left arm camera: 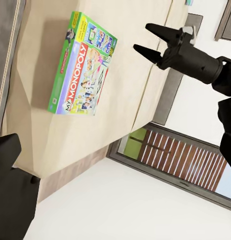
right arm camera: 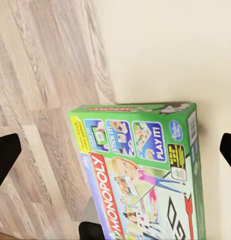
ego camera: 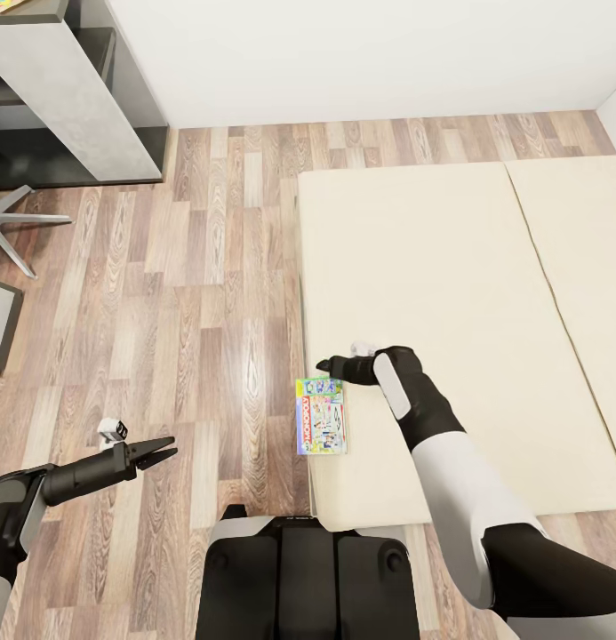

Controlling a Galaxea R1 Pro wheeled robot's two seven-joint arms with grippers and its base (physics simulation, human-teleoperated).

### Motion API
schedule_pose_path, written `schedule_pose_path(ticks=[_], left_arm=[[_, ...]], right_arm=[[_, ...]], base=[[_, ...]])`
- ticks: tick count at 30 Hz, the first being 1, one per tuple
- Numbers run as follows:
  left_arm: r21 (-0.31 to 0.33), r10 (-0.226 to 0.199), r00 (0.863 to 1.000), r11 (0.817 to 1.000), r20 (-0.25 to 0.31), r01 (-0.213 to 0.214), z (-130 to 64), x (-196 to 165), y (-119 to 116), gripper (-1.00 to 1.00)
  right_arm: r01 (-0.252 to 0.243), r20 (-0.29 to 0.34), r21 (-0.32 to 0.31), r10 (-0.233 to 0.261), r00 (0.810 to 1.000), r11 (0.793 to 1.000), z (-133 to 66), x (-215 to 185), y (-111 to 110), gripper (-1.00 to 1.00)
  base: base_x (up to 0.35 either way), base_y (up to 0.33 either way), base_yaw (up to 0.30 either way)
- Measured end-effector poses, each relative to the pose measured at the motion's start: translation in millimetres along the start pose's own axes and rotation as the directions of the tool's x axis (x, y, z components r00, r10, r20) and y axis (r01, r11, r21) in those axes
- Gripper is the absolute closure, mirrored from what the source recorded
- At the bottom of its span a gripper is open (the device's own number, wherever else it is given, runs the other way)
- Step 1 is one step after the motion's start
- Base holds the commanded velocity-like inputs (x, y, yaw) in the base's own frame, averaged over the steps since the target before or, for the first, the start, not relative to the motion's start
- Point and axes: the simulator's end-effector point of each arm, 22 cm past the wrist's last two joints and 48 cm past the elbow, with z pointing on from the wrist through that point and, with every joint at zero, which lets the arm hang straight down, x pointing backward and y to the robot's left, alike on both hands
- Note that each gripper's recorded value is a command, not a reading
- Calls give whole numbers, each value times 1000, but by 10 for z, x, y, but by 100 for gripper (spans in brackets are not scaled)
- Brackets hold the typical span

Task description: Put all the toys in the child's room - the three board games (two on the bed and one on the table), the two jigsaw puzzles on the table, and the tennis ball on the table - inside the toy box on the table in the child's room.

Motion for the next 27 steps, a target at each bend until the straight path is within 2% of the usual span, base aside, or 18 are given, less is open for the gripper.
schedule_pose_path(ticks=[5,12,16,23,27], left_arm=[[0,0,1000,1000,0,0,0,0,0,-100],[-1,0,1000,1000,1,0,-5,-3,0,-100],[-1,0,1000,1000,1,0,-7,-3,1,-100],[-2,1,1000,1000,0,-1,-6,-1,3,-100],[-2,0,1000,1000,0,0,-7,-2,3,-100]], right_arm=[[-6,24,-44,7,1000,999,-127,-150,150,-100],[-27,54,-159,36,998,987,-392,-292,476,-100],[-34,65,-223,50,997,974,-565,-226,619,-100],[-41,121,-319,83,989,947,-949,-2,776,-100],[-63,106,-362,108,988,930,-1038,265,838,-100]], base=[[0,0,0],[0,0,0],[0,0,0],[0,0,0],[0,0,0]])
